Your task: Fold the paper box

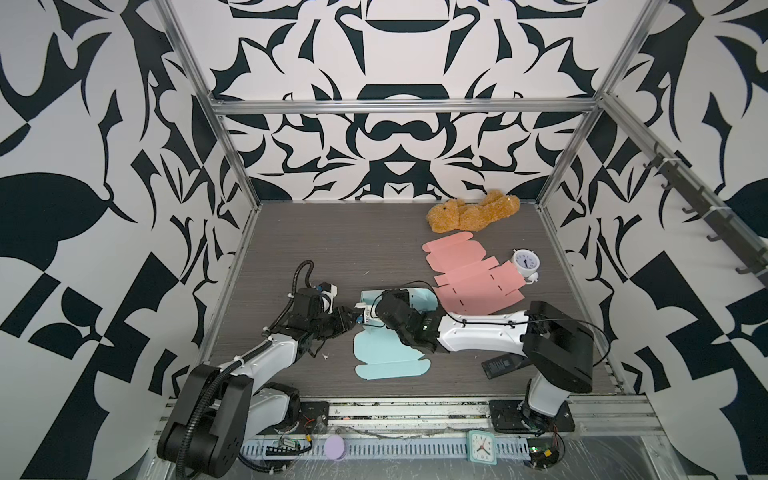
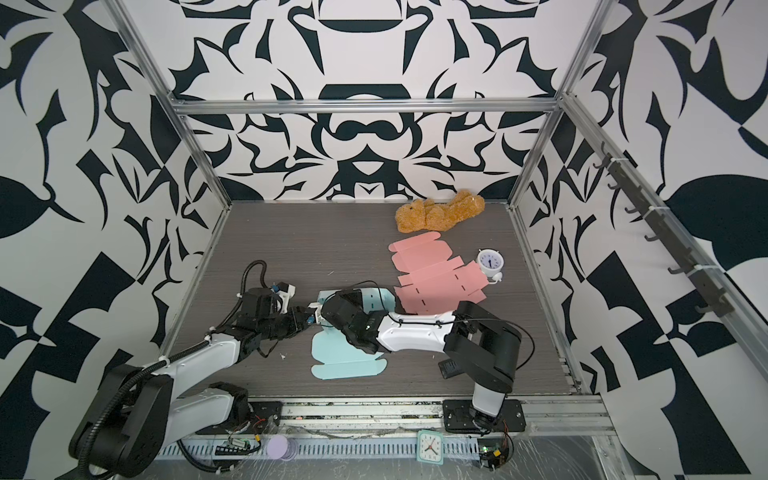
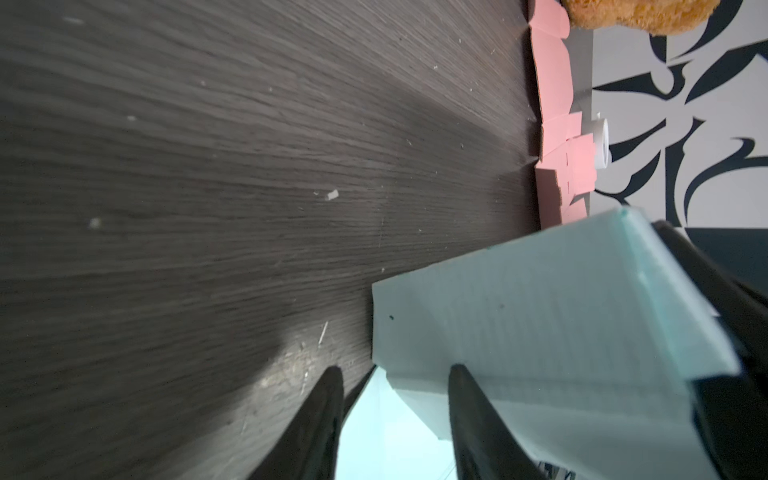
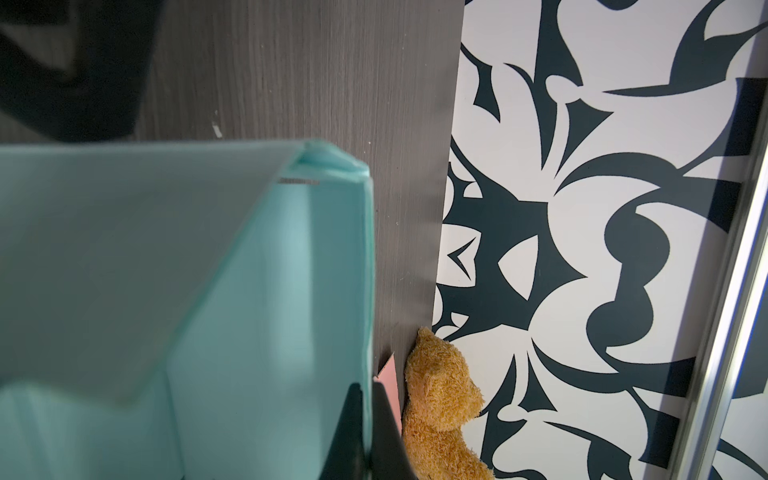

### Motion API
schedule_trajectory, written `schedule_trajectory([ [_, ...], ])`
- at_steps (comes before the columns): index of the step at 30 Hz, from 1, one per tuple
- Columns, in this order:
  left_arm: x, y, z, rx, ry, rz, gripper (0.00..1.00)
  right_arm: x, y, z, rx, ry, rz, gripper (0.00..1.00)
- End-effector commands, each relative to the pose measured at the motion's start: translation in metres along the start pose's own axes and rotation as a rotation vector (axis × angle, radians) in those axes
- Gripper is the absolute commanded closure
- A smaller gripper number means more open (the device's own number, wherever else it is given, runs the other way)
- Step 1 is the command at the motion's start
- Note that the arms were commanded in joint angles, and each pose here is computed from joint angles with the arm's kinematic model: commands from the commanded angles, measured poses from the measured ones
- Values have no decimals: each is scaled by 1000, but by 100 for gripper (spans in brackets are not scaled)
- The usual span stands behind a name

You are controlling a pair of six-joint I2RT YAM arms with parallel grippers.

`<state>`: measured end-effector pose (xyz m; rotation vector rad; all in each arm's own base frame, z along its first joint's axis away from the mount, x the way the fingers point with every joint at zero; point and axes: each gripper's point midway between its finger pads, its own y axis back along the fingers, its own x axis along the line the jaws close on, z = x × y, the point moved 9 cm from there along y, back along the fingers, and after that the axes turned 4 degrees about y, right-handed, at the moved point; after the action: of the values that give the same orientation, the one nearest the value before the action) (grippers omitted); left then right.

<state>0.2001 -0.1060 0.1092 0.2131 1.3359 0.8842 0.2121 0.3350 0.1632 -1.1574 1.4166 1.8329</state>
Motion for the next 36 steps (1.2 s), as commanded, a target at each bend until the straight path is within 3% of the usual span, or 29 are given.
schedule_trajectory([
  [1,-1,3,0,-34,-16,9,45,-11,10,8,-22,-17,-96,95],
  [20,-6,8,-28,-51,-123,-18,39,-1,20,5,-57,-15,-123,91],
  [30,-11,8,-30,-84,-206,-77,32,-3,26,1,-71,-38,-133,90],
  [36,-26,9,-23,-121,-318,-166,30,-3,26,1,-86,-49,-126,89],
])
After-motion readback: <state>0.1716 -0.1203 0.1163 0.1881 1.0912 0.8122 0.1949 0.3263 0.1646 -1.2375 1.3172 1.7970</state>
